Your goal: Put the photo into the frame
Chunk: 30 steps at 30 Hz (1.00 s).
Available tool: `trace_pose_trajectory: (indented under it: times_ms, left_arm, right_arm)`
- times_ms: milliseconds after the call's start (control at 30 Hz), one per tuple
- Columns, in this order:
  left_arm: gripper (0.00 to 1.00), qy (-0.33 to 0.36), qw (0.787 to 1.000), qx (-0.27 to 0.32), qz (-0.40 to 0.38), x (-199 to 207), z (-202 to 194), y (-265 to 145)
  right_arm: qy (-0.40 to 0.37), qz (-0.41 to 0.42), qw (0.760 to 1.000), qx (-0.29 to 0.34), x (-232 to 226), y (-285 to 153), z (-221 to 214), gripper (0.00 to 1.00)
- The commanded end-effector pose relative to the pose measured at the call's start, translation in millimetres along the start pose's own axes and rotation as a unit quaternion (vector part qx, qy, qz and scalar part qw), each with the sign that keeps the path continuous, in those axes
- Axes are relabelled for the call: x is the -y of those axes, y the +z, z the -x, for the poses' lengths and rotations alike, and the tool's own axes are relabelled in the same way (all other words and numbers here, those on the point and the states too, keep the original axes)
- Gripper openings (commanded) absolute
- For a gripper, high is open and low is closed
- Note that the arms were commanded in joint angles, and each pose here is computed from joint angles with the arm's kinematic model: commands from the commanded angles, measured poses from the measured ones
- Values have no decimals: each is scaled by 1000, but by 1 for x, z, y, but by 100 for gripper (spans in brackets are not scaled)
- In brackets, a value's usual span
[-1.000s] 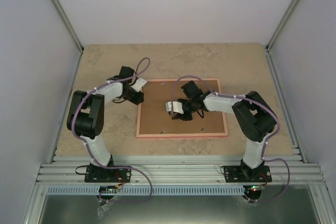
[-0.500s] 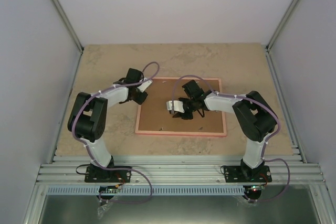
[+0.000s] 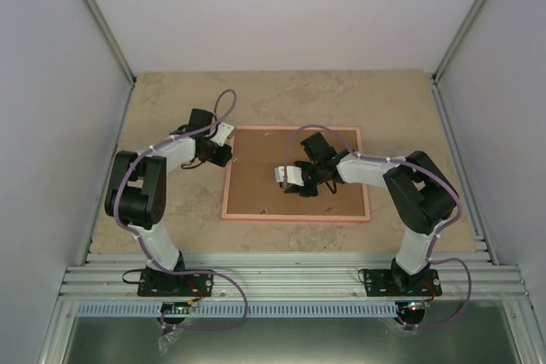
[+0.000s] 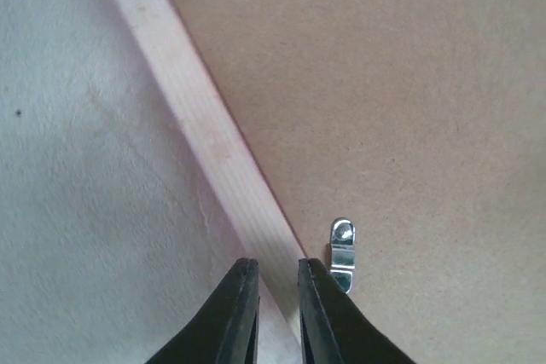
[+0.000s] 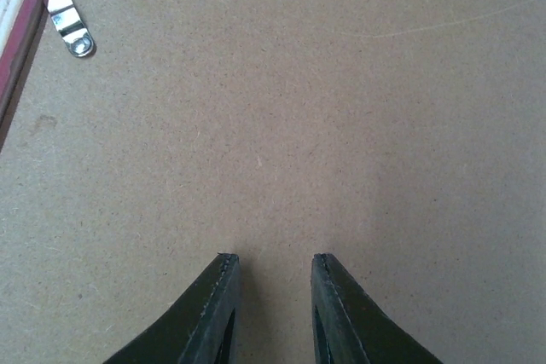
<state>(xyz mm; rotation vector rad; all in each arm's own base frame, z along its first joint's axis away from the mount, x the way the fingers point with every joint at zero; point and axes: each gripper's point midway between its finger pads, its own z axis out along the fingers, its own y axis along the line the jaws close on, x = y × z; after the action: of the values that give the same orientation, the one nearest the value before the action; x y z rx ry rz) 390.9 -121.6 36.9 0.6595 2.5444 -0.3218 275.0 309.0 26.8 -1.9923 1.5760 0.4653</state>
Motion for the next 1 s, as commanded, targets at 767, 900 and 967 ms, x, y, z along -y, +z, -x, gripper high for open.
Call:
trace_pose_trajectory:
  times_ms: [767,900,967]
  left_arm:
    - [33,-136,977,53,-156,26,14,-5]
    - [37,-146,975,59,-159,25,22,-5]
    - [38,-145,974,65,-162,25,24,-6]
  right_arm:
    - [54,-29,990,128,48,-23,64,28]
    - [53,-46,985,156,73,-14,77,28]
    - [45,-52,984,163,80,-9,80,28]
